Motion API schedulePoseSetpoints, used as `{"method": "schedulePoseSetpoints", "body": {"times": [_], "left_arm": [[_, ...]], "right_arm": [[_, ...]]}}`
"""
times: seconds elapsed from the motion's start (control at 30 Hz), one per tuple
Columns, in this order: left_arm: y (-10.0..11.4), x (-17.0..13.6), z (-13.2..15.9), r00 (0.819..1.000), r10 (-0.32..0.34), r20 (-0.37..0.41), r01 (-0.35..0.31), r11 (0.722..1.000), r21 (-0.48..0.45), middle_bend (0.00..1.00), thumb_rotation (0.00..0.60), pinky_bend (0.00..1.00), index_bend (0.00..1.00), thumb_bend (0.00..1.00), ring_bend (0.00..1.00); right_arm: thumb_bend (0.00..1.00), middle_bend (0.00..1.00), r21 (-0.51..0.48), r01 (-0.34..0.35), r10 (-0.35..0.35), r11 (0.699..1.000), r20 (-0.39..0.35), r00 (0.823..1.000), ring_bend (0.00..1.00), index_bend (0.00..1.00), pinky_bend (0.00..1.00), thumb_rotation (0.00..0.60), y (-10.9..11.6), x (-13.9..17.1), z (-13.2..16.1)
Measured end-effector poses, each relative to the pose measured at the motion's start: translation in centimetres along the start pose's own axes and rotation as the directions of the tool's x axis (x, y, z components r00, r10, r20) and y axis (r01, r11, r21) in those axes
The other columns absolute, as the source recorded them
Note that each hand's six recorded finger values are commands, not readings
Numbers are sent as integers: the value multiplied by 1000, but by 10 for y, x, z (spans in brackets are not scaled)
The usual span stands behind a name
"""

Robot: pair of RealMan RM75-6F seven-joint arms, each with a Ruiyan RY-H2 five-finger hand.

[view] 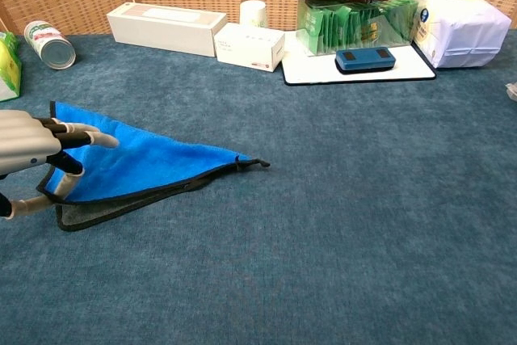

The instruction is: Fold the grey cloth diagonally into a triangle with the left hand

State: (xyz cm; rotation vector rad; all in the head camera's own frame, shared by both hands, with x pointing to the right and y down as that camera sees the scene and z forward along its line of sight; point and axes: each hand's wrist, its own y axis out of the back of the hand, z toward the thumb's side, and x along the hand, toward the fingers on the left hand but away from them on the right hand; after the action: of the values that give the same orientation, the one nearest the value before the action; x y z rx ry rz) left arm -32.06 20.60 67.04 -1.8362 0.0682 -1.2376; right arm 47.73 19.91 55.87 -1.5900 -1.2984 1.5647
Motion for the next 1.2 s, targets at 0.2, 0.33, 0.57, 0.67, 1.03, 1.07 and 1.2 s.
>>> {"method": "schedulePoseSetpoints", "body": {"times": [0.2, 0.33, 0.57, 0.67, 1.03, 1.07, 1.2], "left_arm": [[-4, -4, -2, 1000, -24, 2, 24, 1000, -14, 0, 600, 116, 111, 558, 0], [-3, -4, -2, 1000, -22, -1, 22, 999, -26, 0, 600, 109, 5, 457, 0], [5, -4, -3, 999, 37, -1, -37, 997, -65, 0, 600, 109, 0, 377, 0], [10, -5, -7, 997, 78, -14, -79, 994, -81, 0, 600, 107, 0, 378, 0], [24, -22, -46, 958, 199, -208, -235, 958, -166, 0, 600, 53, 8, 377, 0], [25, -26, -50, 950, 209, -230, -251, 953, -172, 0, 600, 49, 26, 378, 0], [25, -45, -61, 913, 246, -325, -321, 926, -201, 0, 600, 43, 76, 378, 0]], "right_arm": [[0, 0, 1, -3, 3, 1000, 0, 1000, 0, 0, 0, 600, -1, 0, 0], [0, 0, 2, -2, 2, 1000, -1, 1000, 0, 0, 0, 600, -1, 0, 1], [0, 0, 3, -3, 3, 1000, -2, 1000, 0, 0, 0, 600, -1, 0, 1], [0, 0, 4, -5, 5, 1000, -3, 1000, 0, 0, 0, 600, -2, 0, 2], [0, 0, 14, -4, 4, 1000, -12, 1000, 0, 0, 0, 600, -3, 1, 5], [0, 0, 16, -1, 2, 1000, -15, 1000, 0, 0, 0, 600, -3, 2, 6], [0, 0, 28, 11, -10, 1000, -26, 1000, 0, 0, 0, 600, -1, 3, 9]]}}
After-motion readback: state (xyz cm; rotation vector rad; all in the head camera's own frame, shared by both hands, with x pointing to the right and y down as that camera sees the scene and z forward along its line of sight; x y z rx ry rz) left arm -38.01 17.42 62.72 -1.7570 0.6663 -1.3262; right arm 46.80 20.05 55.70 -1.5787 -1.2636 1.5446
